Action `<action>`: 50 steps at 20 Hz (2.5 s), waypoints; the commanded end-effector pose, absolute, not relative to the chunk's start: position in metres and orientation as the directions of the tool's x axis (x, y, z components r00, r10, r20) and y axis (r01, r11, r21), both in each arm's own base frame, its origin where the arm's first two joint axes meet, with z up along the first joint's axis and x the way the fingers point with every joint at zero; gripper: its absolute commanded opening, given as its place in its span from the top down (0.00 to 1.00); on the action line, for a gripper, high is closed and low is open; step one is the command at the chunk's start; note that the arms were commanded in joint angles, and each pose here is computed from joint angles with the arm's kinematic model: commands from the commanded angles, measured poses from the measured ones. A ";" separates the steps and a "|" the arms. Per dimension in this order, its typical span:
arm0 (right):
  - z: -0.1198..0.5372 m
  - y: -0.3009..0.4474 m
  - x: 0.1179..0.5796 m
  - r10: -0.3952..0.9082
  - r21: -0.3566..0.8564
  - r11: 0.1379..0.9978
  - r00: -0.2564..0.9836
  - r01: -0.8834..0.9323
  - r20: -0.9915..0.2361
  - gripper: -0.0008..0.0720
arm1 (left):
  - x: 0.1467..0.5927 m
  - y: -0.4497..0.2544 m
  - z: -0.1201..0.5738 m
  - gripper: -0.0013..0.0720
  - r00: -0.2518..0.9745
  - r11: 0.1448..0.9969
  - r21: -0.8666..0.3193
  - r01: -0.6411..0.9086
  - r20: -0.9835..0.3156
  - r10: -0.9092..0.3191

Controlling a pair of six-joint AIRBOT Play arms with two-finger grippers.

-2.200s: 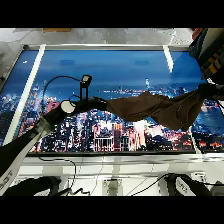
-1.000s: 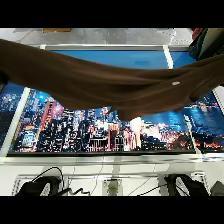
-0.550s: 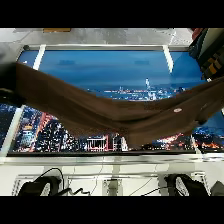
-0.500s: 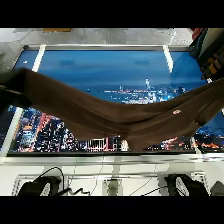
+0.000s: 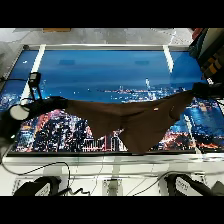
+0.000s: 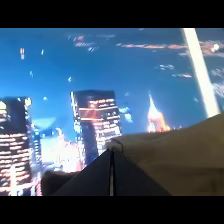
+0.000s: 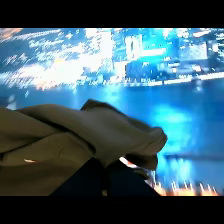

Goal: Fold the clothes and pants, and hang the long-sleeved shirts on hangers.

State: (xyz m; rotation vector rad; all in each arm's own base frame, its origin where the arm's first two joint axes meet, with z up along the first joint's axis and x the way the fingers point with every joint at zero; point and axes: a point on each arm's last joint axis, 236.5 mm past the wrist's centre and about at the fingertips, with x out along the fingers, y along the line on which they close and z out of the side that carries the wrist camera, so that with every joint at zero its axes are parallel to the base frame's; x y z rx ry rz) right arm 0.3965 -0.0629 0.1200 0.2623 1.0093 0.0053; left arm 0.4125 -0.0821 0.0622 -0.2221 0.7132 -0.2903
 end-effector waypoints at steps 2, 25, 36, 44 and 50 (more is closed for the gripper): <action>0.074 -0.078 0.459 0.127 0.291 0.940 0.608 0.178 -0.783 0.97 | 0.462 -0.058 0.050 0.97 0.825 0.904 -0.427 -0.009 -0.515 -0.234; 0.053 -0.102 0.529 0.044 0.350 0.903 0.759 0.248 -0.650 0.97 | 0.504 -0.020 0.011 0.97 0.892 0.861 -0.444 -0.248 -0.452 0.024; 0.058 -0.064 0.549 0.067 0.337 0.924 0.793 0.180 -0.605 0.51 | 0.513 -0.028 -0.016 0.30 0.897 0.887 -0.362 -0.288 -0.427 0.117; 0.055 -0.082 0.525 0.034 0.231 0.958 0.732 0.171 -0.680 0.30 | 0.478 -0.059 0.000 0.04 0.809 0.861 -0.491 -0.129 -0.554 -0.195; 0.034 -0.115 0.492 0.035 0.245 0.938 0.636 0.246 -0.771 0.30 | 0.434 -0.006 -0.042 0.04 0.641 0.895 -0.426 -0.134 -0.726 -0.249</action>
